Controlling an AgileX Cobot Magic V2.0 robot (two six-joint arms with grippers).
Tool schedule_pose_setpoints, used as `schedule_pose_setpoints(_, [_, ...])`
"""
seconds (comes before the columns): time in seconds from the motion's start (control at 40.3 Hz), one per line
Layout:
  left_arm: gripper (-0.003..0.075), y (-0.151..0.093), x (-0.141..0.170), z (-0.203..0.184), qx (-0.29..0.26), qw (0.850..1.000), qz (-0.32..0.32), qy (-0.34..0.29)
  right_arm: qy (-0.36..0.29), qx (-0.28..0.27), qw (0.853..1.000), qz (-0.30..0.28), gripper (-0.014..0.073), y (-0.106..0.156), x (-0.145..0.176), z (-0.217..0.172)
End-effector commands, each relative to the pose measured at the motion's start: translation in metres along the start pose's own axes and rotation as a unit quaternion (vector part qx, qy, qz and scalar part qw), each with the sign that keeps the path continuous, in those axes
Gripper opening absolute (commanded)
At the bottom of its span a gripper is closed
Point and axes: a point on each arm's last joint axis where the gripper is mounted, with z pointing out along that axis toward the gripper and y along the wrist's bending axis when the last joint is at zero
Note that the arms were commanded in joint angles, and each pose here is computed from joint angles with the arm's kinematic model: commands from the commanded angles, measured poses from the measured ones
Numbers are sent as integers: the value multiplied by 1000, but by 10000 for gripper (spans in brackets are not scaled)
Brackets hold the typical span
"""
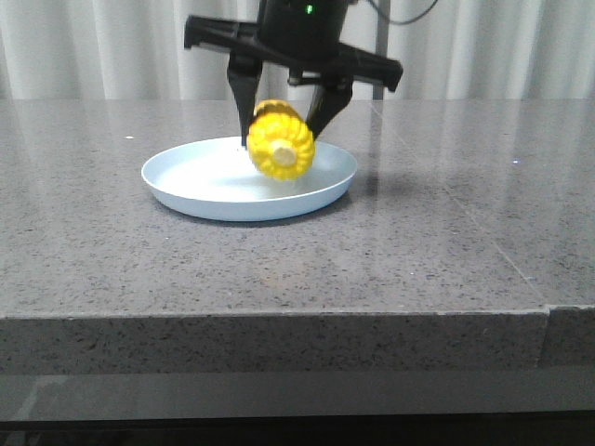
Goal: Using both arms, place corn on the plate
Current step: 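Lower the corn onto the plate, open the right gripper, withdraw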
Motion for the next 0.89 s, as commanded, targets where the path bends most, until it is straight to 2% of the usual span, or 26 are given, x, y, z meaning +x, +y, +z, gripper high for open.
schedule_pose_setpoints(0.0, [-20, -1, -15, -2, 5, 999, -3, -47, -34, -30, 999, 5, 146, 7, -8, -27])
schedule_pose_setpoints(0.099, [-20, -1, -15, -2, 5, 999, -3, -47, -15, -20, 1000, 5, 231, 7, -4, -18])
schedule_pose_setpoints(0.273, [-20, -1, -15, -2, 5, 999, -3, -47, -24, -28, 999, 3, 489, 9, -5, -22])
schedule_pose_setpoints(0.397, [-20, -1, -15, -2, 5, 999, -3, -47, -41, -31, 999, -17, 575, 12, -10, -37])
schedule_pose_setpoints(0.522, [-20, -1, -15, -2, 5, 999, -3, -47, -58, -33, 997, -31, 573, 14, -16, -55])
schedule_pose_setpoints(0.671, [-20, -1, -15, -2, 5, 999, -3, -47, -67, -36, 994, -75, 552, 18, -22, -84])
schedule_pose_setpoints(0.745, [-20, -1, -15, -2, 5, 999, -3, -47, -70, -35, 993, -93, 491, 19, -23, -96])
schedule_pose_setpoints(0.869, [-20, -1, -15, -2, 5, 999, -3, -47, -55, -29, 992, -113, 293, 16, -24, -110])
